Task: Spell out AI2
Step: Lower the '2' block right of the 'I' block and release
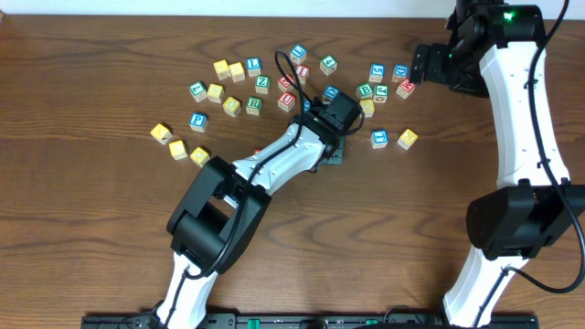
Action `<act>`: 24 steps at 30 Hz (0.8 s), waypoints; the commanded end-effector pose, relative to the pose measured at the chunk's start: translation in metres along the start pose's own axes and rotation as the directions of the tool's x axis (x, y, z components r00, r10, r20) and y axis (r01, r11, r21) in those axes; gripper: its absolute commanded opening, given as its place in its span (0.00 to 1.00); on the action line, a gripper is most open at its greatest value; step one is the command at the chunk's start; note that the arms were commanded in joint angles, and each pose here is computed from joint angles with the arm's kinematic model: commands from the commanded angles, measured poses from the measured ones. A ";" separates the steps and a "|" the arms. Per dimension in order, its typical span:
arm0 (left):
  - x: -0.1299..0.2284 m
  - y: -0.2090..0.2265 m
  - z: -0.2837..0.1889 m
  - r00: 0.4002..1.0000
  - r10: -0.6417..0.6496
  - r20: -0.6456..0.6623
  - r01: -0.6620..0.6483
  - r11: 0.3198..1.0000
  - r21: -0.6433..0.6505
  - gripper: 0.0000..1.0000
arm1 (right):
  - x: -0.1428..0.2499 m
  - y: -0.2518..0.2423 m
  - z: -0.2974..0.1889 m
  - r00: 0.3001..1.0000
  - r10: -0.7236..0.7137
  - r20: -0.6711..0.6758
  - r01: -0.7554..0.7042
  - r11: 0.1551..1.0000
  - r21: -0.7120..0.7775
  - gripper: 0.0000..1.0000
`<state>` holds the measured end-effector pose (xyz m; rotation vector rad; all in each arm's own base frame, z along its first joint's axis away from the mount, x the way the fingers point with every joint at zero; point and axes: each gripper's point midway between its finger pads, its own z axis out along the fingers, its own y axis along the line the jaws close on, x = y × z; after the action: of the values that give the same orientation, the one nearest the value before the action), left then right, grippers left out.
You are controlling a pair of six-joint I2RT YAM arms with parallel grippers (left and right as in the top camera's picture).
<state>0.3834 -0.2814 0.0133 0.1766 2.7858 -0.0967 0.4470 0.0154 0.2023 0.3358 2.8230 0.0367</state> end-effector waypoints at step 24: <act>-0.009 0.001 -0.003 0.999 0.017 0.034 -0.017 1.000 -0.013 0.29 | 0.001 -0.002 -0.001 1.000 -0.009 -0.002 0.009 1.000 0.003 0.99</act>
<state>0.3861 -0.2822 0.0143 0.1794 2.7725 -0.0970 0.4469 0.0154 0.2023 0.3359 2.8234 0.0366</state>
